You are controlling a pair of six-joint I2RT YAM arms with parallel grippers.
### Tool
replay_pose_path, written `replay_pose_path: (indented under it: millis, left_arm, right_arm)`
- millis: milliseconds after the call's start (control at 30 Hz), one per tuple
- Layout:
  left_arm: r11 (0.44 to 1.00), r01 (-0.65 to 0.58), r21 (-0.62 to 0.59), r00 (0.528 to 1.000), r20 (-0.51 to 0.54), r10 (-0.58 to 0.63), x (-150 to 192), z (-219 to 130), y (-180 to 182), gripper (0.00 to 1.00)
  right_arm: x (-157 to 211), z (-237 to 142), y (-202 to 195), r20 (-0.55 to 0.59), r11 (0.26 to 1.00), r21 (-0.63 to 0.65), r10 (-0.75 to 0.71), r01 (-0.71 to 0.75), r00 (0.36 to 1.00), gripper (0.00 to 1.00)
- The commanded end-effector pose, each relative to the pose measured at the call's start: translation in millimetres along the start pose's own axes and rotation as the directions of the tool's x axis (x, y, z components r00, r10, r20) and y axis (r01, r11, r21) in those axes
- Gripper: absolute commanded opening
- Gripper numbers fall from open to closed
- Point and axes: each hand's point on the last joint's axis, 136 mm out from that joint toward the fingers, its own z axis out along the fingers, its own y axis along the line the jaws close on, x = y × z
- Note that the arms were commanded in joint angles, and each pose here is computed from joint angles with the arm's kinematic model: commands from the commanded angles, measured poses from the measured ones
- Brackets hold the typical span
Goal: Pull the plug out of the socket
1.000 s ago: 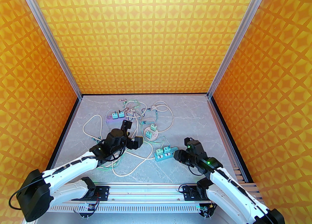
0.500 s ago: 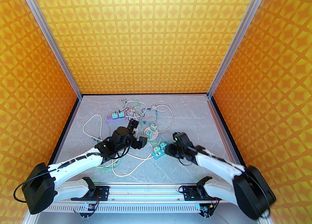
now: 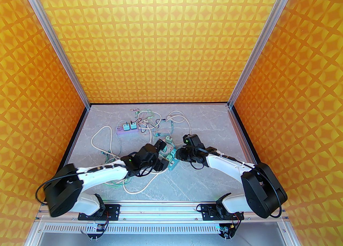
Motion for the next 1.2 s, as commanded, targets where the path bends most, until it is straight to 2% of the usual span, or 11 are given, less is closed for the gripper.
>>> replay_pose_path:
  millis: [0,133,233,467,533,700,767,833,1100,1167]
  left_arm:
    - [0.999,-0.043,0.021,0.999,0.006,0.043,-9.5,9.8,-7.5,0.67]
    - [0.998,-0.064,0.021,0.998,-0.012,0.064,-9.3,22.0,-9.9,0.66]
    - [0.996,-0.089,0.027,0.996,-0.02,0.09,-9.5,28.7,-14.0,0.64]
    - [0.991,-0.125,0.041,0.991,-0.035,0.127,-7.2,36.2,-22.9,0.62]
    - [0.99,-0.136,0.044,0.99,-0.036,0.138,-7.1,37.2,-24.5,0.61]
    - [0.987,-0.153,0.048,0.987,-0.035,0.154,-7.9,43.0,-27.7,0.6]
    - [0.987,-0.156,0.048,0.987,-0.037,0.158,-8.5,45.5,-27.8,0.59]
    - [0.985,-0.163,0.049,0.985,-0.045,0.165,-7.4,48.6,-28.2,0.54]
    - [0.983,-0.175,0.045,0.981,-0.071,0.178,-2.9,56.9,-28.4,0.42]
    - [0.983,-0.177,0.046,0.981,-0.076,0.18,-1.7,57.7,-29.2,0.36]
  right_arm:
    - [-3.3,-8.0,-3.4,0.029,0.999,0.03,-0.018,0.017,0.999,0.37]
    - [-3.1,-15.1,-10.6,0.054,0.999,0.047,-0.004,0.001,0.999,0.36]
    - [-4.4,-20.5,-15.3,0.072,0.999,0.04,0.024,-0.027,0.997,0.3]
    - [-12.6,-32.9,-27.0,0.118,0.996,0.014,0.083,-0.085,0.99,0.27]
    - [-17.1,-34.2,-27.6,0.134,0.995,-0.01,0.1,-0.1,0.986,0.23]
    - [-32.6,-30.0,-17.7,0.155,0.99,-0.081,0.131,-0.119,0.979,0.0]
    - [-37.8,-26.9,-11.6,0.155,0.984,-0.121,0.148,-0.13,0.977,0.0]
    - [-43.4,-23.6,-6.9,0.157,0.978,-0.152,0.166,-0.142,0.974,0.0]
    - [-52.2,-1.8,0.2,0.117,0.963,-0.205,0.204,-0.177,0.972,0.0]
    - [-52.9,3.0,0.9,0.108,0.96,-0.214,0.209,-0.182,0.972,0.0]
